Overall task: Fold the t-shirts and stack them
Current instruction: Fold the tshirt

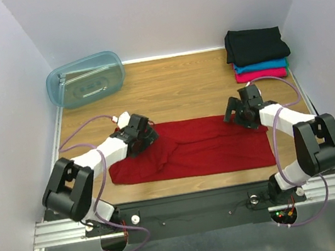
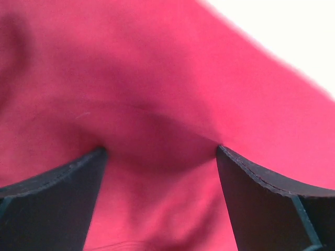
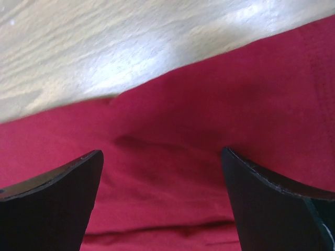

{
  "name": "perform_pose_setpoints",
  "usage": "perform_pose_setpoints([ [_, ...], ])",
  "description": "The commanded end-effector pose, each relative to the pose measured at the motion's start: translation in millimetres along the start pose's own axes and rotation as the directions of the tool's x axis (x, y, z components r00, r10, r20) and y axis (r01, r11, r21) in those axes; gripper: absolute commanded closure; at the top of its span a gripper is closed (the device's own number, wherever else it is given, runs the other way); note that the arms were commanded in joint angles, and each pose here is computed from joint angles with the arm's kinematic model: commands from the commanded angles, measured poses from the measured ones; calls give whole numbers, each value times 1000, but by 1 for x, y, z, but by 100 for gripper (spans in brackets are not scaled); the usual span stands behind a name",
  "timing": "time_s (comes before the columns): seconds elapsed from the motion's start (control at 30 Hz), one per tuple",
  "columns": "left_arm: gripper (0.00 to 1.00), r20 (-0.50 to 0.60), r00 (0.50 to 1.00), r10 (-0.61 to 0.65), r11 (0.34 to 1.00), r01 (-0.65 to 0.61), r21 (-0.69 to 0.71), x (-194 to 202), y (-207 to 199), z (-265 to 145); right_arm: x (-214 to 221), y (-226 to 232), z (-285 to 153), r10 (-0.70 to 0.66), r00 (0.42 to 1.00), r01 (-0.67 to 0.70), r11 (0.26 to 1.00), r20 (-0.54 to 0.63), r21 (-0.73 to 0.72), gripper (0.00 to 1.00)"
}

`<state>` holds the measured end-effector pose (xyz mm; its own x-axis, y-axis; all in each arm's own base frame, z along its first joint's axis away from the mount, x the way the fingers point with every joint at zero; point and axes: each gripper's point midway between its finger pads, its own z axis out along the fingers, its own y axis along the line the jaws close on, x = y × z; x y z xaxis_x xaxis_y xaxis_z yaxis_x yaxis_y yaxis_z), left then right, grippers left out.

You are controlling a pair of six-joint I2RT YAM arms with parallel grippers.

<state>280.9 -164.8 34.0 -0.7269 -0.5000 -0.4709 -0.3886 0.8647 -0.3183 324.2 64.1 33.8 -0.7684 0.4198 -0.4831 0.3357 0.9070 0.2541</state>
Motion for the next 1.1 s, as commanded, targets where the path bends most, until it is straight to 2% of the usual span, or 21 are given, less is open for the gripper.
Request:
perform_pose_setpoints([
  [0.0,2,47,998,52,994,-56,92,-27,-38,29,27,9,-2,-13,1000,12,998,-19,-63,0],
  [0.07,2,30,996,87,994,-89,63,-30,-44,56,38,9,-9,-5,1000,3,997,-23,-79,0],
  [0.1,3,59,992,111,986,-117,118,-54,-74,59,57,7,-10,-9,999,4,997,-51,-82,0],
  [0.13,3,59,990,128,982,-135,132,-61,-87,65,63,10,-14,-9,999,4,996,-54,-93,0],
  [0.17,4,-1,985,171,981,-170,96,-50,-85,89,71,13,-17,-10,998,4,994,-58,-106,0],
  [0.2,4,-44,979,200,973,-194,123,-48,-97,95,81,19,-23,-9,997,-1,990,-75,-138,0],
  [0.23,6,-8,974,226,959,-221,176,-75,-136,91,96,28,-32,-4,996,-13,984,-93,-179,0],
  [0.33,10,-5,963,271,928,-260,266,-93,-192,115,133,45,-50,20,983,-71,959,-181,-276,0],
  [0.37,9,-1,962,272,922,-260,286,-97,-204,121,142,49,-54,23,980,-81,953,-199,-290,0],
  [0.4,10,-35,960,278,927,-259,270,-87,-203,148,150,51,-57,21,979,-81,952,-202,-294,0],
  [0.43,9,23,962,272,908,-265,324,-114,-239,138,170,59,-65,-10,973,-67,945,-230,-321,0],
  [0.5,10,51,966,253,887,-252,387,-130,-276,152,200,72,-77,-67,959,-38,933,-275,-359,0],
  [0.53,9,46,966,256,875,-251,415,-129,-285,156,210,76,-80,-91,953,-25,928,-289,-373,0],
  [0.57,2,21,969,247,861,-230,453,-120,-290,170,222,79,-79,-117,943,-7,929,-312,-369,0],
  [0.6,2,45,973,226,843,-218,491,-128,-303,164,232,84,-82,-146,933,10,923,-327,-384,0],
  [0.63,1,38,976,216,841,-205,500,-123,-300,172,248,94,-88,-199,919,38,904,-341,-425,0],
  [0.67,1,82,980,179,813,-194,549,-132,-313,169,257,98,-89,-224,909,55,901,-353,-430,0],
  [0.7,1,78,987,143,810,-162,563,-137,-313,167,265,104,-86,-250,900,81,901,-357,-426,0],
  [0.8,1,72,989,131,788,-148,598,-137,-320,173,283,121,-91,-346,876,167,871,-336,-462,0],
  [0.97,1,75,992,106,820,-130,558,-140,-310,188,276,142,-105,-386,879,199,829,-278,-523,0],
  [1.07,1,98,994,55,863,-97,496,-155,-296,195,265,153,-119,-388,889,197,803,-242,-562,0],
])
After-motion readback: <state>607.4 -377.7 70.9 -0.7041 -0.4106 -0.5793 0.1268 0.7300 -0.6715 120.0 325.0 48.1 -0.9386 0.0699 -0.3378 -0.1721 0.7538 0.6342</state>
